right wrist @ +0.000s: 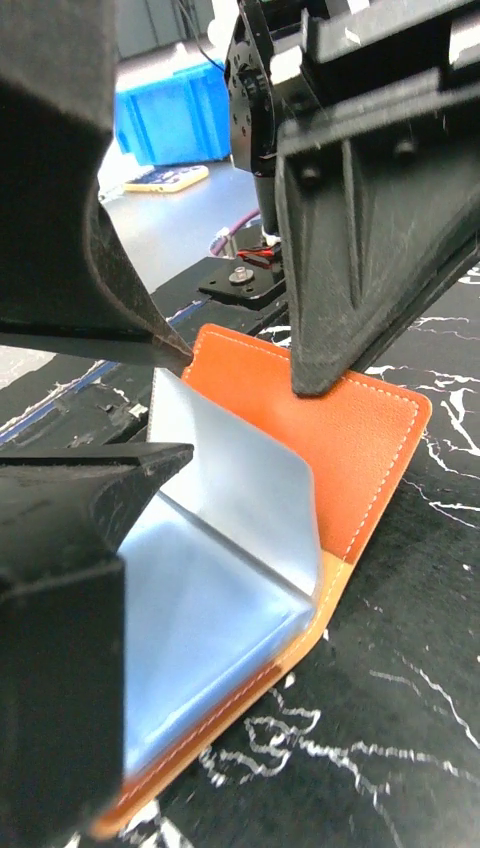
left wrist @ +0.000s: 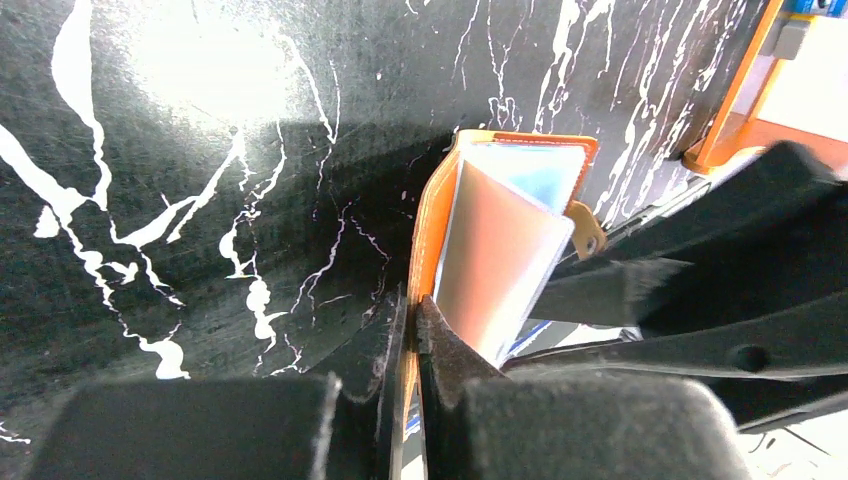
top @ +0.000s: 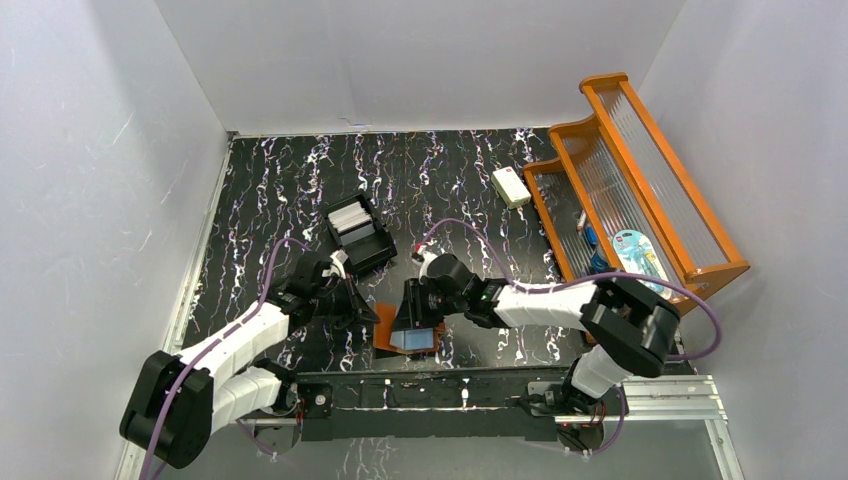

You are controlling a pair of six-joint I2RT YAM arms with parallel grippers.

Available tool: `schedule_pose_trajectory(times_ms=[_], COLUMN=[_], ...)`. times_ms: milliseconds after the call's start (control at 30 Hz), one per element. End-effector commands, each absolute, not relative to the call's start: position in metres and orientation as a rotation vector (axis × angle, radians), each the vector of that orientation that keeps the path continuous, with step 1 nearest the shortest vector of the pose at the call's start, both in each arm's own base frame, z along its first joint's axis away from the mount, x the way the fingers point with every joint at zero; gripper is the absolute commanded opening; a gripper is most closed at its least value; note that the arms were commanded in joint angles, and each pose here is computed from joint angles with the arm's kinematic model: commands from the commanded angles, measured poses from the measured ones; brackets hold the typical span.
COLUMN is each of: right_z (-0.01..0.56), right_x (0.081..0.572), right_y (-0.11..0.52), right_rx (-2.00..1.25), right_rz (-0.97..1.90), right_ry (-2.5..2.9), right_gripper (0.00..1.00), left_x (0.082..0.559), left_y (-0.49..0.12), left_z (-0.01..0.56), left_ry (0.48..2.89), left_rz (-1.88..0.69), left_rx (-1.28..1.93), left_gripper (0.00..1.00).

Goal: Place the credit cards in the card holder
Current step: Open the card holder at the center of the board.

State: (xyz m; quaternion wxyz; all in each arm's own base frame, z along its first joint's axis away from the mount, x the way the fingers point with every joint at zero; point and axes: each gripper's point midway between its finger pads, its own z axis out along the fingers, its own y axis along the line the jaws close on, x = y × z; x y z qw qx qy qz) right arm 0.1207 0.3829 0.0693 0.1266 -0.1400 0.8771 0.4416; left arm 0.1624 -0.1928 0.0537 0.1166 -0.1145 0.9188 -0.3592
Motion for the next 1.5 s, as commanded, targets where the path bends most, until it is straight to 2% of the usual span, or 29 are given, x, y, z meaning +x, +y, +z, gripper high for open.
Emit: schedule_pose_trajectory(times_ms=[0, 200, 367, 400, 500, 633, 733, 833, 933, 1067, 1233, 1467], right_z=[0.086, 0.090, 0.082, 0.080, 0.076, 0.060, 0.048, 0.041, 0.034, 0.033, 0.051, 0.051], right_x=[0.134, 0.136, 0.139, 0.140, 0.146, 0.160, 0.161, 0.161, 0.159, 0.155, 0.151, 0.145], right_y=[0.367, 0.357, 0.360, 0.364, 0.372, 0.360, 0.343, 0.337, 0.335, 0.344, 0.361, 0.373], right_rx=[-0.436, -0.460, -0.462, -0.467, -0.444, -0.349, -0.308, -0.291, -0.299, -0.283, -0.243, -0.149], right_rz=[1.166, 1.122, 1.091, 1.095, 1.069, 0.787, 0.599, 0.537, 0.513, 0.543, 0.672, 0.737], right_ry=[2.494, 2.479, 2.503, 2.504, 2.533, 2.629, 2.684, 2.696, 2.715, 2.736, 2.729, 2.777], right_gripper=[0.38, 0.25, 0.24, 0.27, 0.41, 0.53, 0.57, 0.57, 0.57, 0.56, 0.57, 0.57], left_x=[0.167, 0.164, 0.165, 0.166, 0.168, 0.170, 0.173, 0.179, 0.187, 0.205, 0.225, 0.263], left_y=[-0.191, -0.190, -0.189, -0.190, -0.191, -0.195, -0.194, -0.182, -0.166, -0.149, -0.130, -0.120], left_z=[0.061, 0.056, 0.056, 0.057, 0.059, 0.065, 0.070, 0.077, 0.091, 0.116, 0.135, 0.156], left_ry=[2.678, 2.698, 2.696, 2.694, 2.684, 2.668, 2.658, 2.649, 2.607, 2.548, 2.570, 2.564], left_rz=[-1.025, -1.010, -1.006, -1.007, -1.016, -1.049, -1.035, -0.924, -0.796, -0.642, -0.434, -0.366], left_rx=[-0.294, -0.293, -0.296, -0.296, -0.300, -0.306, -0.325, -0.378, -0.416, -0.416, -0.344, -0.255], left_gripper=[0.00, 0.00, 0.00, 0.00, 0.00, 0.04, 0.17, 0.36, 0.45, 0.47, 0.44, 0.44])
